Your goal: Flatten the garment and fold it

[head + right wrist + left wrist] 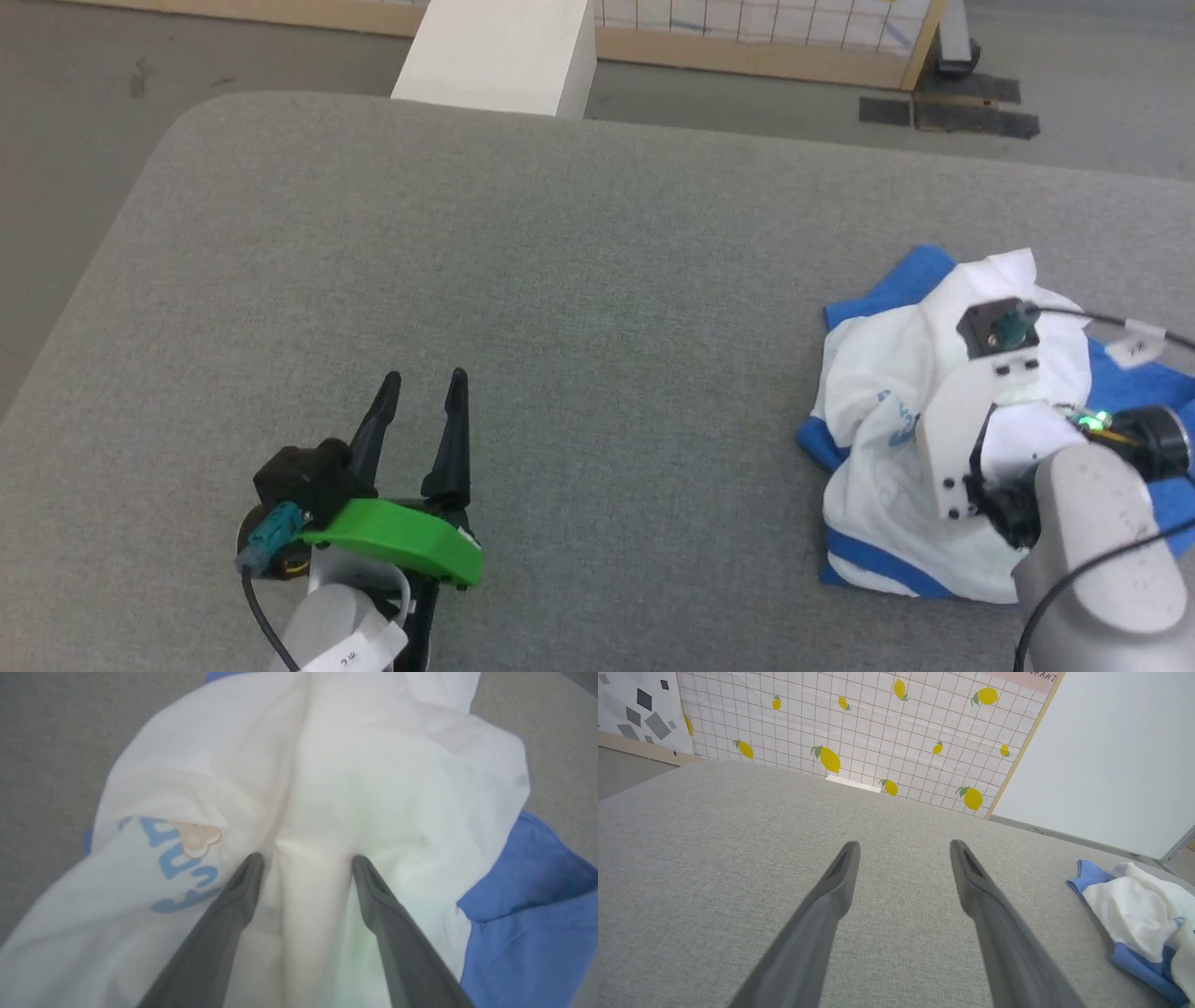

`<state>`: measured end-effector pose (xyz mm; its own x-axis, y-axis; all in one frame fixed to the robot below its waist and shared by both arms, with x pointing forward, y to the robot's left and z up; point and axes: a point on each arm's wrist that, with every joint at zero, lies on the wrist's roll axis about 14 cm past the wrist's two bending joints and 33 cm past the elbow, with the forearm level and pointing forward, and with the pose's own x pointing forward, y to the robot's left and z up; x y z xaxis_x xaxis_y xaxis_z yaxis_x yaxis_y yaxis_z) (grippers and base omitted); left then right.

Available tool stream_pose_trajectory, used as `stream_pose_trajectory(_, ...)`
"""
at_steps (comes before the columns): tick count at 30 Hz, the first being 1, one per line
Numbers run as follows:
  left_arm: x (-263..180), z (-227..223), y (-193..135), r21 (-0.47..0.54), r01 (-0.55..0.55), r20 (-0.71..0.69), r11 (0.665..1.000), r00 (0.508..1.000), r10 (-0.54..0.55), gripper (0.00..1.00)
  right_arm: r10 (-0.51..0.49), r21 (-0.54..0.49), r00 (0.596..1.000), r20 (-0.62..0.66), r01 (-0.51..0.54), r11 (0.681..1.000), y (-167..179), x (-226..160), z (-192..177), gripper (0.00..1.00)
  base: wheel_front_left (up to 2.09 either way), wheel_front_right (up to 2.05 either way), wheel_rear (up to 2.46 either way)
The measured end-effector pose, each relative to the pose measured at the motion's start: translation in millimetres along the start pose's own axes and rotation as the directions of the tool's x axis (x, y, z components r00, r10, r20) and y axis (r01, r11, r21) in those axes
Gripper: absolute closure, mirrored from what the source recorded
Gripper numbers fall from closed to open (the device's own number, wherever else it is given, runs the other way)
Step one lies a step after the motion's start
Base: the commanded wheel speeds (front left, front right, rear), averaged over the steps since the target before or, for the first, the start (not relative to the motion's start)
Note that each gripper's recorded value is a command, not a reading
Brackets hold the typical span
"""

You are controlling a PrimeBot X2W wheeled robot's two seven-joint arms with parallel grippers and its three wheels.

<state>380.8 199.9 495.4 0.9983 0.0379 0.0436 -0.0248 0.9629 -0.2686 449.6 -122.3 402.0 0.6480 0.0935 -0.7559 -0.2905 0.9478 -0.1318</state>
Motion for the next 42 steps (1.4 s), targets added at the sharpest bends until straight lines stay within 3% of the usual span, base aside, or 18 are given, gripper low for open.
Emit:
stream_pose_trajectory(1,0.5,-1.0,0.8,-0.003,-0.003,-0.003,1.000,1.000,0.003,0.00,-0.001,-0.002,1.000,-0.025,0.000,1.000,-1.4,2.4,-0.3,0.00,0.00,0.00,0.00)
stream_pose_trajectory(2,0.9,-2.2,2.3,-0.004,-0.008,-0.006,1.000,1.000,0.008,0.00,0.004,-0.001,0.998,-0.057,-0.004,1.000,-1.6,5.4,-1.6,0.56,0.00,0.00,0.00)
stream_pose_trajectory(3,0.7,-3.0,3.8,-0.005,-0.013,-0.009,1.000,1.000,0.013,0.00,0.010,-0.002,0.996,-0.083,-0.010,1.000,-0.7,7.9,-2.6,0.86,0.00,0.00,0.00)
stream_pose_trajectory(4,0.4,-3.5,5.3,-0.007,-0.018,-0.010,1.000,1.000,0.018,0.00,0.016,-0.003,0.995,-0.102,-0.017,1.000,-0.2,10.1,-3.0,1.00,0.00,0.00,0.00)
stream_pose_trajectory(7,-1.7,-3.3,11.5,-0.005,-0.037,-0.011,0.999,0.999,0.037,0.00,0.041,0.013,0.994,-0.098,-0.040,0.999,3.1,13.8,2.7,1.00,0.00,0.00,0.00)
stream_pose_trajectory(10,-3.9,-0.7,16.4,-0.003,-0.052,-0.005,0.999,0.999,0.052,0.00,0.078,0.045,0.997,0.010,-0.078,0.996,11.0,11.0,27.0,1.00,0.00,0.00,0.00)
stream_pose_trajectory(13,-5.3,5.3,17.6,-0.002,-0.056,0.013,0.998,0.998,0.056,0.00,0.144,0.039,0.982,0.121,-0.150,0.988,33.7,-0.2,54.4,1.00,0.00,0.00,0.00)
stream_pose_trajectory(16,-6.6,11.9,17.2,-0.001,-0.054,0.032,0.999,0.998,0.054,0.00,0.258,-0.021,0.942,0.213,-0.260,0.965,75.3,-16.6,83.7,1.00,0.00,0.00,0.00)
stream_pose_trajectory(19,-8.2,15.6,18.1,-0.001,-0.057,0.043,0.998,0.997,0.057,0.00,0.394,-0.103,0.882,0.258,-0.381,0.919,124.3,-33.6,103.6,1.00,0.00,0.00,0.00)
stream_pose_trajectory(24,-12.5,17.9,22.0,0.000,-0.071,0.048,0.997,0.996,0.071,0.00,0.649,-0.155,0.712,0.270,-0.633,0.759,206.0,-65.1,111.6,1.00,0.00,0.00,0.00)
stream_pose_trajectory(27,-15.2,19.4,25.5,0.001,-0.082,0.051,0.997,0.995,0.082,0.00,0.694,-0.183,0.686,0.221,-0.669,0.720,228.7,-64.8,99.1,1.00,0.00,0.00,0.00)
stream_pose_trajectory(28,-16.2,19.8,26.3,0.000,-0.085,0.052,0.996,0.995,0.085,0.00,0.701,-0.181,0.679,0.218,-0.677,0.713,232.2,-64.3,96.9,0.00,0.00,0.00,0.00)
stream_pose_trajectory(32,-19.9,23.2,29.6,-0.001,-0.096,0.062,0.995,0.993,0.096,0.00,0.683,-0.157,0.652,0.329,-0.675,0.721,226.2,-68.9,118.7,0.00,0.00,0.00,0.00)
stream_pose_trajectory(36,-23.4,28.1,29.9,-0.005,-0.098,0.078,0.995,0.992,0.098,0.00,0.551,-0.075,0.626,0.552,-0.621,0.780,180.9,-78.0,164.3,0.00,0.00,0.00,0.00)
stream_pose_trajectory(38,-24.7,30.2,27.9,-0.005,-0.092,0.085,0.996,0.992,0.092,0.00,0.433,-0.030,0.612,0.662,-0.555,0.831,143.7,-83.5,182.4,0.00,0.00,0.00,0.00)
stream_pose_trajectory(42,-26.8,29.4,21.2,-0.007,-0.071,0.085,0.997,0.994,0.071,0.00,0.238,0.096,0.638,0.732,-0.442,0.892,78.5,-82.9,169.1,0.00,0.00,0.00,0.00)
